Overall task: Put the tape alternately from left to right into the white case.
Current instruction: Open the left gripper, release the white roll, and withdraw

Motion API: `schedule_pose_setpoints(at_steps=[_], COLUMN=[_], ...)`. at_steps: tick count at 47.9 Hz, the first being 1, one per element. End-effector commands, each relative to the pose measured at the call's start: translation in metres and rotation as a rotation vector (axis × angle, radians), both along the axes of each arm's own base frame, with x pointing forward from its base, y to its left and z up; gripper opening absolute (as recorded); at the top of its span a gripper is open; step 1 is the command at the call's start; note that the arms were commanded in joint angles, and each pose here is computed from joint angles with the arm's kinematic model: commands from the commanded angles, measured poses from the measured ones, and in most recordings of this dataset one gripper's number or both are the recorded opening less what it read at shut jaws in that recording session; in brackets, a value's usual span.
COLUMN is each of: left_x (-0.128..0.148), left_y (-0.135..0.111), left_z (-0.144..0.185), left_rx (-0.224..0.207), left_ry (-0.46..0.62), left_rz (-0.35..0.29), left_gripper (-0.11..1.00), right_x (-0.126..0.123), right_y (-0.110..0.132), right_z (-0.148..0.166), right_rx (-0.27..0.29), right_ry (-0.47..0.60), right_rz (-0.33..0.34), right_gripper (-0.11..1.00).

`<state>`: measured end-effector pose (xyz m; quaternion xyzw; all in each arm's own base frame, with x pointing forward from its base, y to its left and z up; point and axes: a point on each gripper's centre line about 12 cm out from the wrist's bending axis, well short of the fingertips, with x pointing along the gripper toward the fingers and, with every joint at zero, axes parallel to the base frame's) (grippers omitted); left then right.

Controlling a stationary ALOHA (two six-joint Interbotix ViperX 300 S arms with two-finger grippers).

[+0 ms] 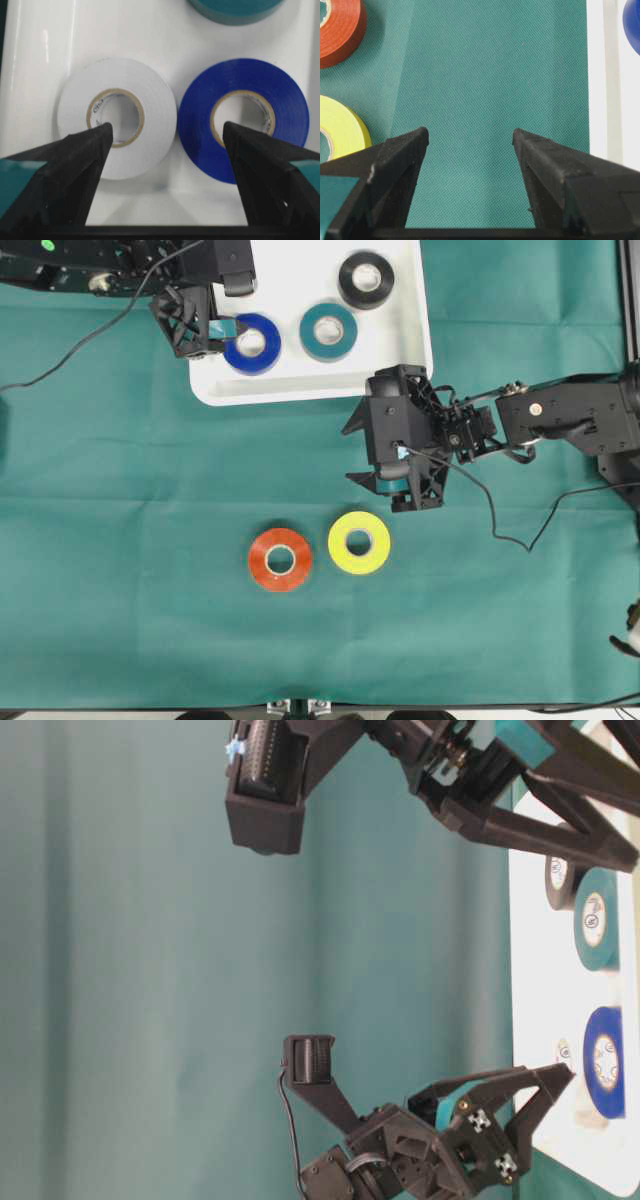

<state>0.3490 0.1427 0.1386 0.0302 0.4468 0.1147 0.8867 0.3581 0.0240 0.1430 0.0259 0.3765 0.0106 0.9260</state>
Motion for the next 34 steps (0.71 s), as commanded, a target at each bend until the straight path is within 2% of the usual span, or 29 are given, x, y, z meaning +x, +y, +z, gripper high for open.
schedule_pose_setpoints(at_steps=[1, 11, 26, 34], left_x=[0.002, 0.001, 0.005, 0.009], left_y=[-0.003, -0.022, -0.085, -0.117], left_z=[0.015, 0.022, 0.029, 0.029], left_rx=[0.016, 0.017, 0.015, -0.007], left_ry=[-0.041, -0.054, -0.071, -0.076], left_rz=[-0.008, -0.053, -0.22, -0.288], left_gripper=[0.5, 0.49, 0.48, 0.48], right_x=[0.002, 0.002, 0.002, 0.002], right_y=[0.001, 0.001, 0.001, 0.001], right_z=[0.012, 0.012, 0.012, 0.012], right_rx=[0.004, 0.004, 0.004, 0.005], right_ry=[-0.039, -0.039, -0.039, -0.039], right_rz=[0.005, 0.005, 0.005, 0.004], right_gripper=[0.76, 0.76, 0.76, 0.76])
